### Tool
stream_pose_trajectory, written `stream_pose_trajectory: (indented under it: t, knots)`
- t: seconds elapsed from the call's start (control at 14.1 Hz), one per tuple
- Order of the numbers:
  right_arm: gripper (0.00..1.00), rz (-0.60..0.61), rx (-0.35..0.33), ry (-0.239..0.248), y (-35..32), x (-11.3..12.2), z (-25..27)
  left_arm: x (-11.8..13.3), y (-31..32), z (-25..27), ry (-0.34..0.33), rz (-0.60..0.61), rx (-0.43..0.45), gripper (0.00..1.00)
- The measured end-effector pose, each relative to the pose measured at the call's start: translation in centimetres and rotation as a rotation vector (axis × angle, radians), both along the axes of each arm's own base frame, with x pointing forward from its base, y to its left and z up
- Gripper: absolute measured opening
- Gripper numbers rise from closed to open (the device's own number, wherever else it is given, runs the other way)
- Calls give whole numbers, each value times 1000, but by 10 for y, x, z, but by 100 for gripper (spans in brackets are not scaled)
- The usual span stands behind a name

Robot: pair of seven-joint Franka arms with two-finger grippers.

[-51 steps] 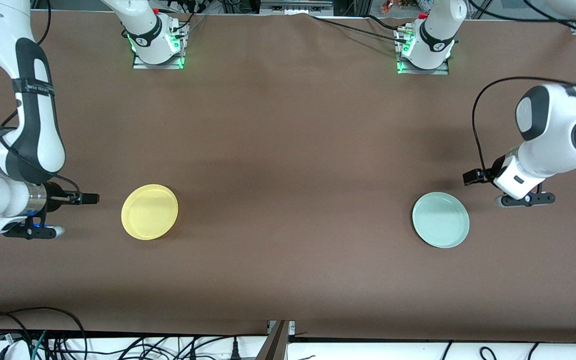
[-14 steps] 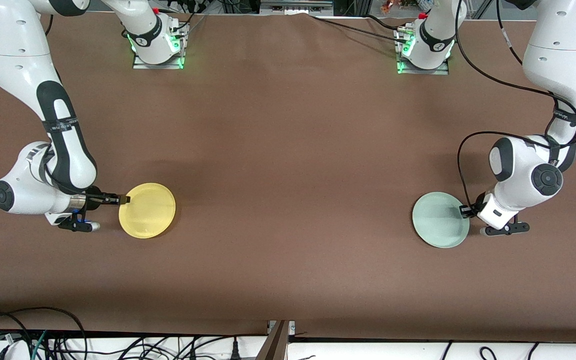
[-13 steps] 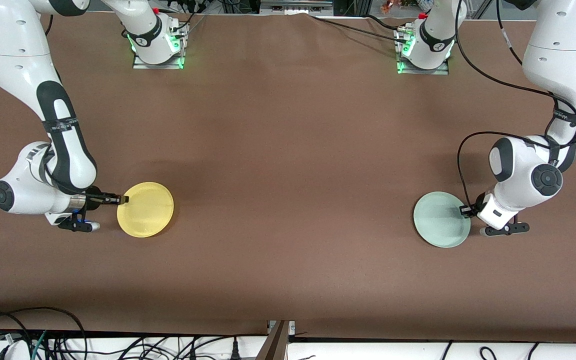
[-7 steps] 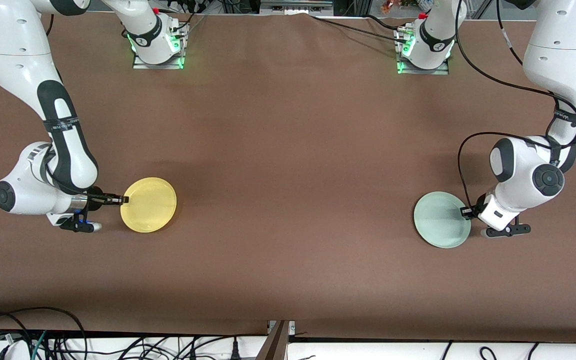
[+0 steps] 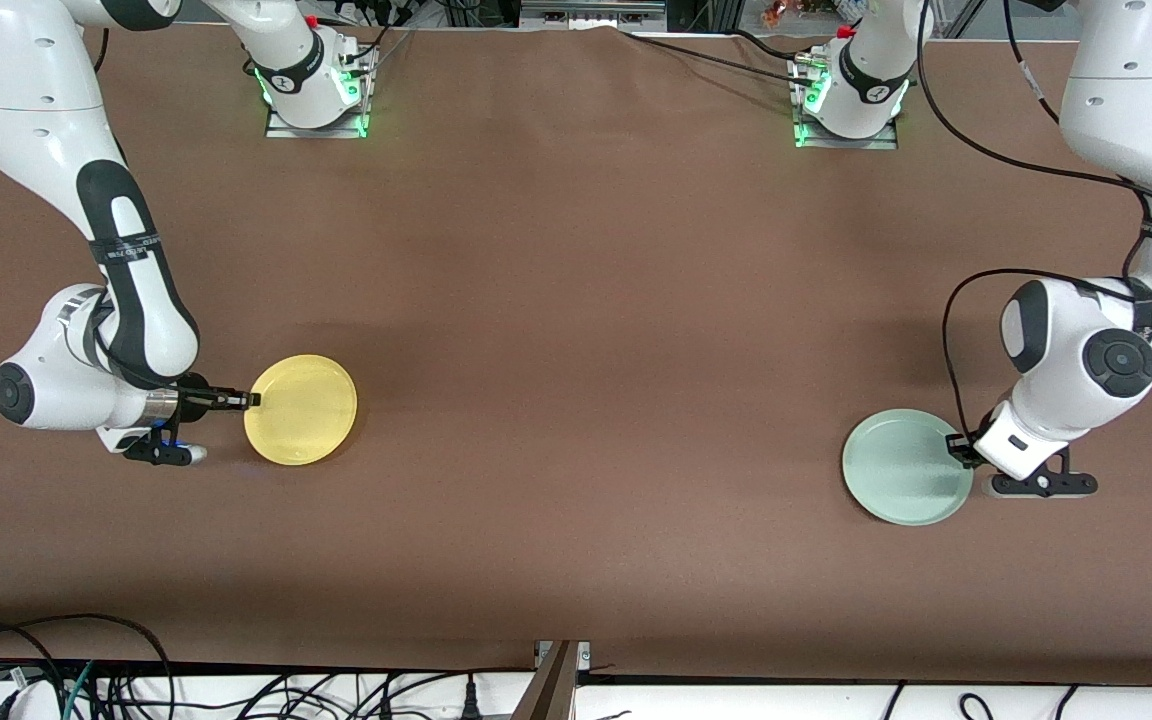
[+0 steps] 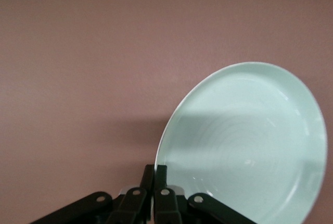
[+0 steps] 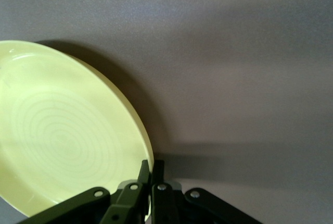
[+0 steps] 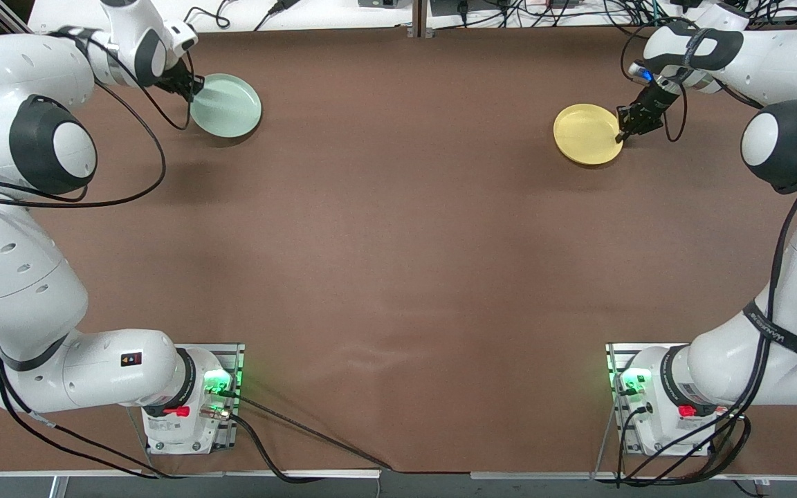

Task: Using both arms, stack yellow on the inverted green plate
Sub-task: 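Lift the green plate with the left gripper and flip it over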

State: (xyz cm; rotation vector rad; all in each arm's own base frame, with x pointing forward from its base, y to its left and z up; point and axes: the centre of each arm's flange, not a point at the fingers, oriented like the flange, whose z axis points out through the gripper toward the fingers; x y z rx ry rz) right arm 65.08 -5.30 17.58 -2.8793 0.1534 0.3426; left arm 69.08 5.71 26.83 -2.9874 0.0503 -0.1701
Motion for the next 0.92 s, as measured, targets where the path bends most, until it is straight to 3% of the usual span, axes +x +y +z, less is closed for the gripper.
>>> stream_pose_trajectory:
  t: [0.28, 0.5, 0.92]
  knots:
    - [3, 1, 0, 0, 1, 0, 0, 21, -56, 83, 46, -105, 143, 4]
    - [3, 2, 0, 0, 1, 0, 0, 28, -121, 128, 14, -190, 207, 4]
    - [3, 6, 3, -2, 5, 1, 1, 5, -269, 117, -95, -299, 414, 4]
